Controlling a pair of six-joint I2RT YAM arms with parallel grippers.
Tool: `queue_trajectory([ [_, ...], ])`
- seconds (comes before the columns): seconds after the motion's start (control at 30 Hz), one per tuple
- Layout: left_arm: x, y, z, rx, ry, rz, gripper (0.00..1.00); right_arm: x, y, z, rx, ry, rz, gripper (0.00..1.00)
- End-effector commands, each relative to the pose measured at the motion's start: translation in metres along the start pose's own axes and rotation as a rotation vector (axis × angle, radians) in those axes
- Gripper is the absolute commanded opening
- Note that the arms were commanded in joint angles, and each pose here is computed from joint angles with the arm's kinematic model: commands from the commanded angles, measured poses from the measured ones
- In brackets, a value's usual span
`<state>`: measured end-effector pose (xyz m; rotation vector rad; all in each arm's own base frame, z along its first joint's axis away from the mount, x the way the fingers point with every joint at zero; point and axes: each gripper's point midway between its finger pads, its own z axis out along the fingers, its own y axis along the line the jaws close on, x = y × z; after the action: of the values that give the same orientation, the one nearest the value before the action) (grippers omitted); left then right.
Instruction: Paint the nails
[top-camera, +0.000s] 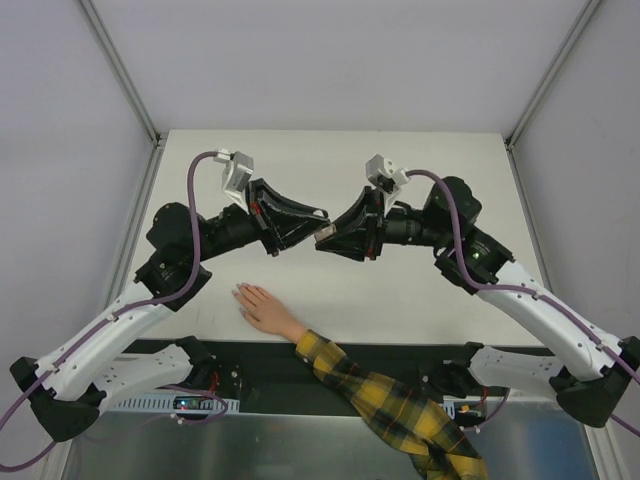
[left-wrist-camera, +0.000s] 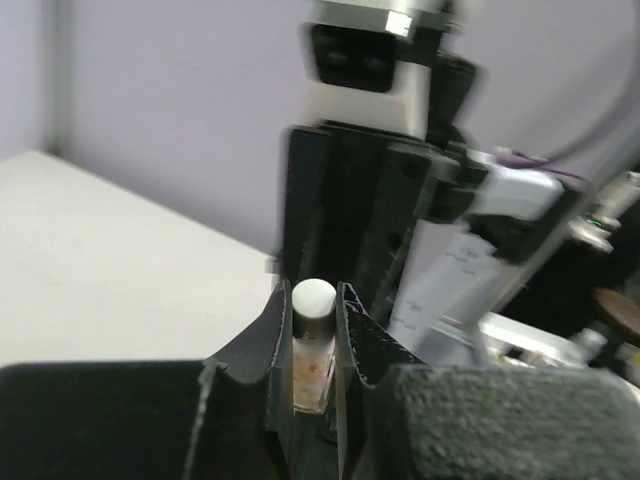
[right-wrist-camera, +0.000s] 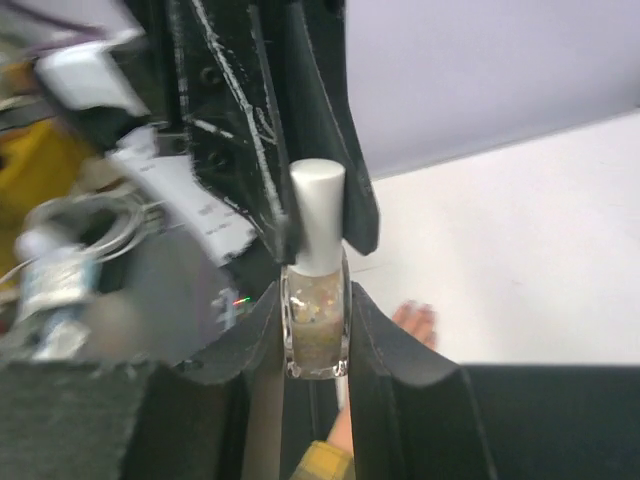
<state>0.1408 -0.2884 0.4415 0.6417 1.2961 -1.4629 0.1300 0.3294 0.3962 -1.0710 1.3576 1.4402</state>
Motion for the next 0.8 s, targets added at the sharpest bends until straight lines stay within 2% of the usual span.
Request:
queue_trajectory([
  [0.0,-0.011,0.025,0.001,-0.169,-0.026,0.043,0.00,-0.019,-0.063,-0.019,0.669,-0.048,-0.244,0.00],
  [0.03,-0.011,0.034,-0.002,-0.229,-0.039,0.075,0.00,-0.026,-0.072,-0.029,0.829,-0.046,-0.293,0.00],
  [0.07,-0.019,0.056,-0.007,-0.362,-0.088,0.095,0.00,-0.030,-0.081,-0.054,1.084,-0.023,-0.373,0.00],
  [0.1,-0.015,0.067,-0.011,-0.428,-0.085,0.101,0.00,-0.025,-0.087,-0.050,1.162,0.027,-0.439,0.00],
  [0.13,-0.012,0.075,-0.011,-0.470,-0.086,0.090,0.00,-0.038,-0.084,-0.050,1.218,-0.034,-0.458,0.00],
  [0.17,-0.015,0.090,-0.017,-0.561,-0.113,0.080,0.00,-0.036,-0.084,-0.051,1.253,-0.027,-0.486,0.00],
  [0.23,-0.011,0.095,-0.016,-0.584,-0.101,0.055,0.00,-0.037,-0.083,-0.040,1.199,-0.004,-0.529,0.00],
  [0.3,-0.011,0.088,-0.012,-0.547,-0.089,0.045,0.00,-0.036,-0.074,-0.017,1.029,-0.015,-0.523,0.00],
  [0.37,-0.009,0.084,-0.010,-0.519,-0.076,0.041,0.02,-0.023,-0.070,-0.002,0.850,0.031,-0.491,0.00],
  [0.4,-0.006,0.079,-0.008,-0.494,-0.062,0.037,0.13,-0.013,-0.069,0.002,0.790,0.060,-0.472,0.00],
  [0.43,-0.006,0.073,-0.008,-0.463,-0.055,0.033,0.36,-0.008,-0.066,0.005,0.730,0.052,-0.428,0.01],
  [0.5,-0.001,0.065,-0.009,-0.421,-0.039,0.030,0.63,0.002,-0.054,0.010,0.577,0.060,-0.399,0.00],
  [0.53,0.000,0.057,-0.011,-0.387,-0.032,0.026,0.88,0.006,-0.049,0.011,0.527,0.069,-0.392,0.00],
  [0.6,0.001,0.049,-0.014,-0.352,-0.022,0.028,0.96,0.016,-0.029,0.011,0.386,0.101,-0.376,0.00],
  [0.77,0.003,0.031,-0.022,-0.260,-0.005,0.019,0.96,0.019,-0.012,-0.006,0.211,0.083,-0.232,0.00],
])
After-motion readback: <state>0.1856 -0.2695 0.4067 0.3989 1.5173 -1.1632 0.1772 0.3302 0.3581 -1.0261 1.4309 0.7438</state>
